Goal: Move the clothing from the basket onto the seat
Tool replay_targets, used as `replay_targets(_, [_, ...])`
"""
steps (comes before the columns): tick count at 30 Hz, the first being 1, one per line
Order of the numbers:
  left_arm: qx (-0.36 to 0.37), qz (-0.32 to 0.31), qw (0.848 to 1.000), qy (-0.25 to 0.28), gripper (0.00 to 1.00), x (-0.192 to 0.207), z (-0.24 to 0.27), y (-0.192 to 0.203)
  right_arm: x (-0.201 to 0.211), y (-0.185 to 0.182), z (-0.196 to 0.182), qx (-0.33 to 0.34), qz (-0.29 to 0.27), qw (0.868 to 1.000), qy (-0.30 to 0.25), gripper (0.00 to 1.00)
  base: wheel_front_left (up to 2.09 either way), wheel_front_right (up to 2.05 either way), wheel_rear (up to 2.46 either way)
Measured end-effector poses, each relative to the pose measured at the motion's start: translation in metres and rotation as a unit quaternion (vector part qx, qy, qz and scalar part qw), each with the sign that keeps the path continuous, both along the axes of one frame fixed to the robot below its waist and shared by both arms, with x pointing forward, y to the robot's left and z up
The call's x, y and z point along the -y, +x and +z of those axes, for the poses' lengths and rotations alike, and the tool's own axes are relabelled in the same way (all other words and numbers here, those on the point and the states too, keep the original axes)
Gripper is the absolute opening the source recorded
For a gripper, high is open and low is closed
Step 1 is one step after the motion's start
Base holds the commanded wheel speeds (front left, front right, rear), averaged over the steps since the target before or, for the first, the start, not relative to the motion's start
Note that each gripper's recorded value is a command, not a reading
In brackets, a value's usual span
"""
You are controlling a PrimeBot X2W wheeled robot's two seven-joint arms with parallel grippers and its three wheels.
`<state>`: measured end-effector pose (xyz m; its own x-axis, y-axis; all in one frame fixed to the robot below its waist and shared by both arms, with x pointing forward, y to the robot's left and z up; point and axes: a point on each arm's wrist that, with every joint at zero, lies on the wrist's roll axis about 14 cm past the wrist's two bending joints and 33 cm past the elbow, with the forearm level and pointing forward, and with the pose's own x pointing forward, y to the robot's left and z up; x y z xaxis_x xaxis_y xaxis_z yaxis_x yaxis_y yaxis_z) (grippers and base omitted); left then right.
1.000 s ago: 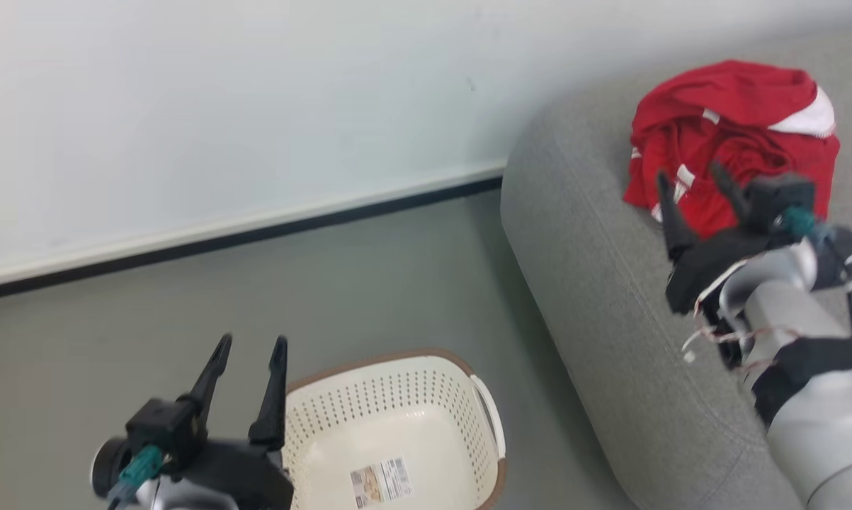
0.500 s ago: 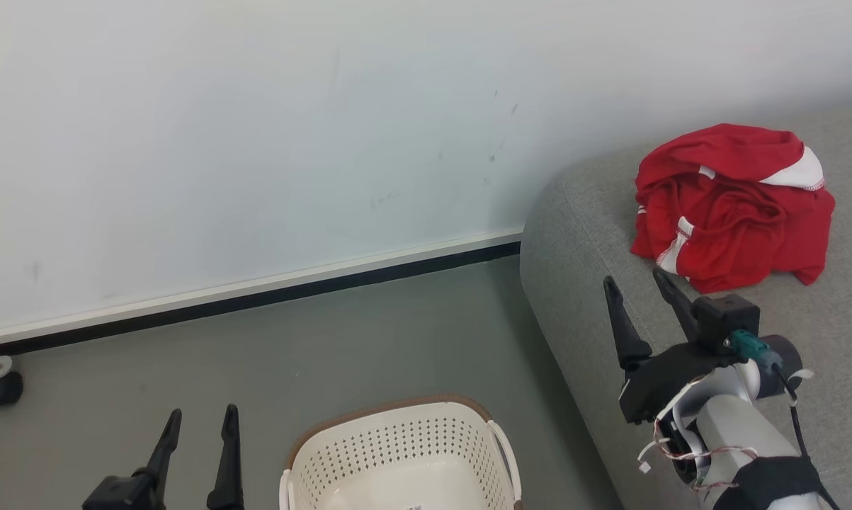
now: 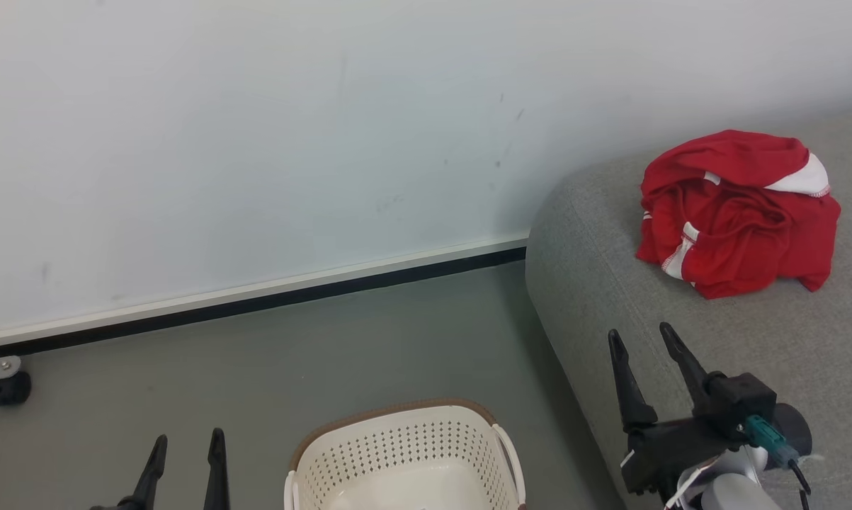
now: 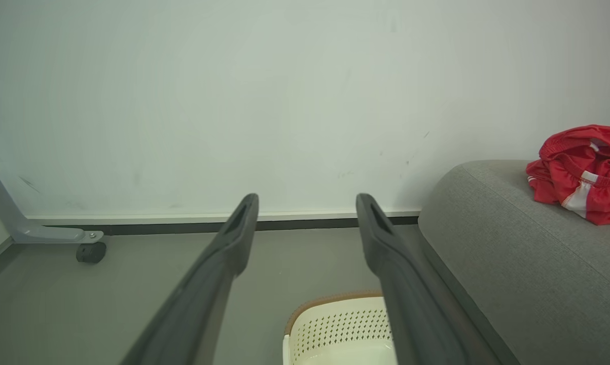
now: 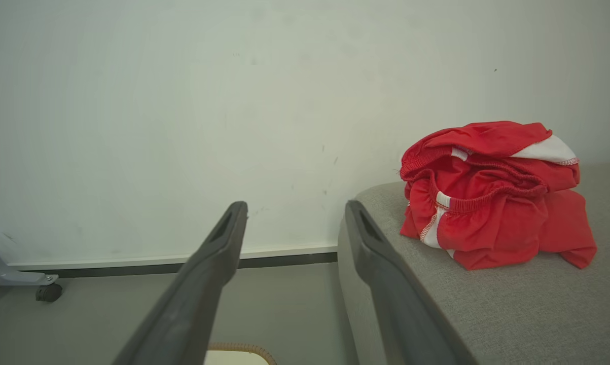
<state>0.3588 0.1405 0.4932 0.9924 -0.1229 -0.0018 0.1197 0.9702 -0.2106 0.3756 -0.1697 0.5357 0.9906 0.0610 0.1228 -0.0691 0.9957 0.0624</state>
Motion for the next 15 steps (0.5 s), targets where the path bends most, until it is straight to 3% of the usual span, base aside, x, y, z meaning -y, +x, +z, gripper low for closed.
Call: replay_targets(15, [0.003, 0.032, 0.999, -0.005, 1.00, -0.019, 0.001, -0.007, -0.014, -0.016, 0.006, 0.019, 0.007, 1.000, 0.019, 1.00, 0.00, 0.00, 0.00])
